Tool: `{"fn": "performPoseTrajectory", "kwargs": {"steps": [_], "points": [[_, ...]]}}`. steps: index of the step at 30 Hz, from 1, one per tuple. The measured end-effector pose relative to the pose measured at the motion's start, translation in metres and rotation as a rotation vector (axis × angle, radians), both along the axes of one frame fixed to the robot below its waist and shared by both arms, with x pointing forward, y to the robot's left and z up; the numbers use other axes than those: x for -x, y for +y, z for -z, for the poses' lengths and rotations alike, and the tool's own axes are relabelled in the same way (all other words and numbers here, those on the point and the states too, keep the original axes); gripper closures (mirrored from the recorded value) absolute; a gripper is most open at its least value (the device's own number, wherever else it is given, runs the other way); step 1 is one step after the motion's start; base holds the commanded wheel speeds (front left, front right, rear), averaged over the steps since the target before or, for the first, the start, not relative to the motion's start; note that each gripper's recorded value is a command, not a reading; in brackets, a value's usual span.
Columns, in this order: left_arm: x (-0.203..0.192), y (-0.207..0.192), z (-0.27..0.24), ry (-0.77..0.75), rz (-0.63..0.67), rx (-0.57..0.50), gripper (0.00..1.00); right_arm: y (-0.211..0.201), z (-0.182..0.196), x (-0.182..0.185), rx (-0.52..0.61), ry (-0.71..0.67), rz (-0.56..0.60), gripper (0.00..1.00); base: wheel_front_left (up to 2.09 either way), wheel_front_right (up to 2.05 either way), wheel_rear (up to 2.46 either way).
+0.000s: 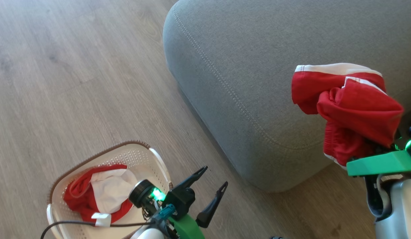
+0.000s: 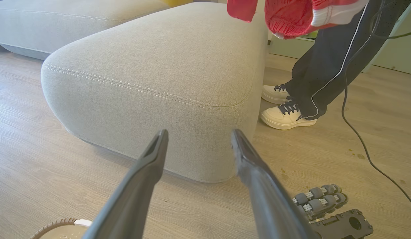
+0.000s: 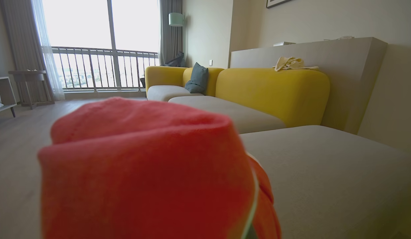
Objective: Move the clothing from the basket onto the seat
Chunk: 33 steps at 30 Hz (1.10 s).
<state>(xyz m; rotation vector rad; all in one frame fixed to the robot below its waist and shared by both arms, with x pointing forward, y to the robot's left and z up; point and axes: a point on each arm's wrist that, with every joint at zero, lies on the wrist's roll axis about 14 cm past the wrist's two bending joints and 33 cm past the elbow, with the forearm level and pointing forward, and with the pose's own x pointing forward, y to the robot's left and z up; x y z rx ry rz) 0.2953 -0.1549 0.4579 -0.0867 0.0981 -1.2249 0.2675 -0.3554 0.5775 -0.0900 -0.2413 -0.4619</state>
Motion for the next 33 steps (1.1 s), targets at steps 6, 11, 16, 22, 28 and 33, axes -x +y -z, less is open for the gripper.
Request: {"fn": "performPoseTrajectory", "kwargs": {"steps": [6,11,16,22,28,33], "points": [[-0.003,0.007,0.006,0.013,-0.019,-0.011,0.0,-0.01,-0.002,-0.002,0.04,0.019,0.026,1.0,0.0,0.0,0.0],[-0.012,0.015,0.022,0.043,-0.029,-0.028,0.0,-0.031,-0.016,-0.019,0.078,0.008,0.054,1.0,0.0,0.0,0.0],[-0.044,0.023,0.038,0.027,-0.05,-0.047,0.0,-0.05,-0.034,-0.053,0.081,-0.039,0.064,1.0,0.0,0.0,0.0],[-0.073,0.033,0.07,0.035,-0.057,-0.083,0.0,-0.054,-0.051,-0.121,0.15,-0.042,-0.005,1.0,0.0,0.0,0.0],[-0.098,0.038,0.098,0.049,-0.064,-0.095,0.0,-0.044,-0.031,-0.189,0.18,0.044,-0.097,1.0,0.0,0.0,0.0],[-0.101,0.041,0.114,0.074,-0.065,-0.104,0.0,-0.054,0.007,-0.224,0.169,0.179,-0.122,1.0,0.0,0.0,0.0]]}}
